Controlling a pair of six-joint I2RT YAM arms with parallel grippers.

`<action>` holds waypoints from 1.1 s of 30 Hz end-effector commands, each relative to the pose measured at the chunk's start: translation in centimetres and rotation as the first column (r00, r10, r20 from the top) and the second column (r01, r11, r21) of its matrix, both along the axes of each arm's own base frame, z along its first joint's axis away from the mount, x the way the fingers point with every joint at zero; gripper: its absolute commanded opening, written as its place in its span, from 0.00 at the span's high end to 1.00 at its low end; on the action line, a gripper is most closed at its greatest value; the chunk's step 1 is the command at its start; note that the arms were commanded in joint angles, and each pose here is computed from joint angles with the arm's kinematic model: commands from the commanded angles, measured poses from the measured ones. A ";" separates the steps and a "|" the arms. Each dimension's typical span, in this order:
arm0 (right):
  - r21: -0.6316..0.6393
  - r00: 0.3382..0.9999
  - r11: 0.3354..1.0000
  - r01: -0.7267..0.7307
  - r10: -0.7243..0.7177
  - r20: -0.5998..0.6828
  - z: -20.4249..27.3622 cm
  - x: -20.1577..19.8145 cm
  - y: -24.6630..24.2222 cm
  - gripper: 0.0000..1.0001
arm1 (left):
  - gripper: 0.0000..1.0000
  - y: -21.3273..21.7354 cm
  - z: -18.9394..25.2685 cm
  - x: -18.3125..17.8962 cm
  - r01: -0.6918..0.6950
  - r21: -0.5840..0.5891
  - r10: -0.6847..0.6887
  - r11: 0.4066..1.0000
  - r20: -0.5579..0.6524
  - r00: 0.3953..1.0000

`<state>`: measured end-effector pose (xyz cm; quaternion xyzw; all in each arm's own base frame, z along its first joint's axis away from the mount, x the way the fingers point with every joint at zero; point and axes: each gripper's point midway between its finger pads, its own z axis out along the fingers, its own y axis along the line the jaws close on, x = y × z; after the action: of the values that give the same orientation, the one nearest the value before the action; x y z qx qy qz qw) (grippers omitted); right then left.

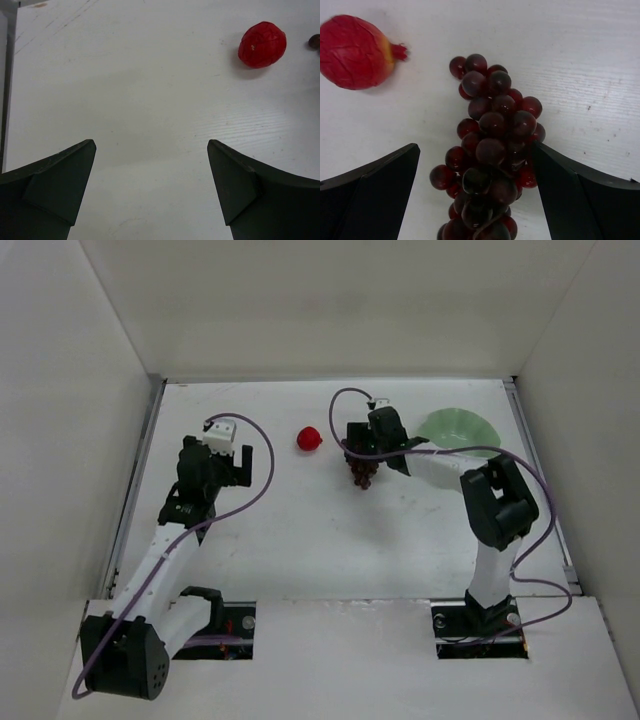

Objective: Place and organize the fake fruits in the fruit bowl

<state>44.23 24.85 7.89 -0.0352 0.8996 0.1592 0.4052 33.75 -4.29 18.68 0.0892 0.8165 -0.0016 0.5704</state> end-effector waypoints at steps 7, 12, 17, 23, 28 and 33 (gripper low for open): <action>-0.005 0.999 1.000 -0.030 0.030 -0.034 0.5 -1.2 0.5 0.72 | 0.00 -0.6 0.8 0.5 0.010 -0.030 -0.008 0.999 0.049 0.999; 0.098 0.991 0.995 -0.025 0.011 0.135 8.5 -1.6 0.4 0.91 | 0.00 -1.3 1.1 0.6 0.036 -0.011 -0.036 0.999 0.057 0.998; 0.160 0.917 0.961 0.224 -0.263 0.299 16.7 -0.8 -9.2 0.92 | 0.00 -3.3 1.5 1.2 0.110 0.034 -0.111 0.993 0.051 0.992; 0.037 0.847 0.889 0.456 -0.446 0.289 15.5 -0.3 -20.4 0.89 | 0.00 -7.7 3.9 4.9 0.254 0.082 -0.259 0.964 0.057 0.964; 0.045 0.816 0.843 0.536 -0.531 0.226 12.4 1.2 -25.0 0.77 | 0.00 -11.9 5.6 9.7 0.325 0.068 -0.330 0.943 0.076 0.941; 0.110 0.825 0.843 0.526 -0.537 0.175 11.2 2.1 -25.9 0.23 | 0.00 -16.0 4.7 13.2 0.371 0.081 -0.377 0.925 0.071 0.924</action>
<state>45.53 -1.73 16.63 0.2170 0.8413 0.0207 0.4947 45.57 -17.92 21.63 0.2444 0.7838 -0.0659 0.5671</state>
